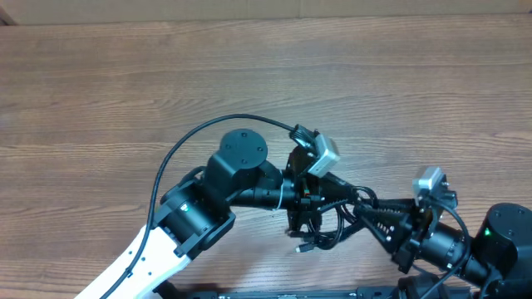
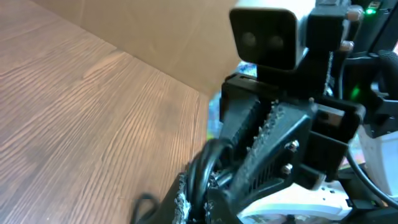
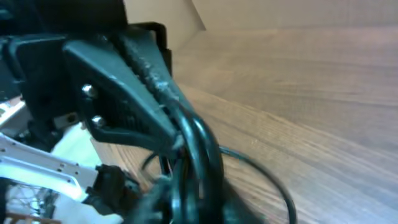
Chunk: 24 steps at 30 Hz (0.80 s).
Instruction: Untangle cables
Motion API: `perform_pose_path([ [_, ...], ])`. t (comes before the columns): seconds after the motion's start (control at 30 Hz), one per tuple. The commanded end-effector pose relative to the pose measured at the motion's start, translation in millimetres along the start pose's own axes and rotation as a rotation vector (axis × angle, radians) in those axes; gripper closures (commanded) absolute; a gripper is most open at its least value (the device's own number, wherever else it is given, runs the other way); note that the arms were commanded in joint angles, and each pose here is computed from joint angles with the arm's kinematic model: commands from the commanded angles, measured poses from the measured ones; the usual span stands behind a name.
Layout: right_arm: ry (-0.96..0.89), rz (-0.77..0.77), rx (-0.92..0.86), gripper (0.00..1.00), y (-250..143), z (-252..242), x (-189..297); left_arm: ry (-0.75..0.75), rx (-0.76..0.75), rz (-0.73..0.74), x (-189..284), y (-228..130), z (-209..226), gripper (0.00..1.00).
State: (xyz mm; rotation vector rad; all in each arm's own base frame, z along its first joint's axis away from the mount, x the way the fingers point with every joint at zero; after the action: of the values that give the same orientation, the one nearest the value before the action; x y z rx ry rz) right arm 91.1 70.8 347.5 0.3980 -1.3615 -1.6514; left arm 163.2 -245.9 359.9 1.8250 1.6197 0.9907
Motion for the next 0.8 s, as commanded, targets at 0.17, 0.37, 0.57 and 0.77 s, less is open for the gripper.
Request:
perform_pose_path([
  [0.17, 0.025, -0.005, 0.029, 0.96, 1, 3, 1, 0.063, -0.046, -0.089, 0, 15, 0, 0.74],
  [0.37, -0.339, -0.050, -0.303, 0.96, 0, -26, 6, 0.133, 0.027, -0.038, 0, 4, 9, 0.00],
  [0.57, -0.387, -0.103, -0.440, 0.96, 3, -30, 8, 0.279, 0.082, 0.020, 1, -12, 23, 0.00],
  [0.77, -0.360, -0.096, -0.440, 0.96, 3, -28, 7, 0.399, 0.027, 0.052, -1, -21, 28, 0.00],
])
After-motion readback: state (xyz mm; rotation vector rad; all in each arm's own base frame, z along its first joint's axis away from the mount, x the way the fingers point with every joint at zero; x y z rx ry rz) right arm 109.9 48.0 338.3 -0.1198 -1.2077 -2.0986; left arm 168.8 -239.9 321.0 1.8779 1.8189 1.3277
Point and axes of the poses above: each gripper's point midway between its finger pads, its own x axis back along the fingers, its own z axis along the line the jaws close on, y = z × x, the point moved 9 cm from there along x, back along the fingers, and after that the axes turned 8 degrees about x, right-handed, at the moved point
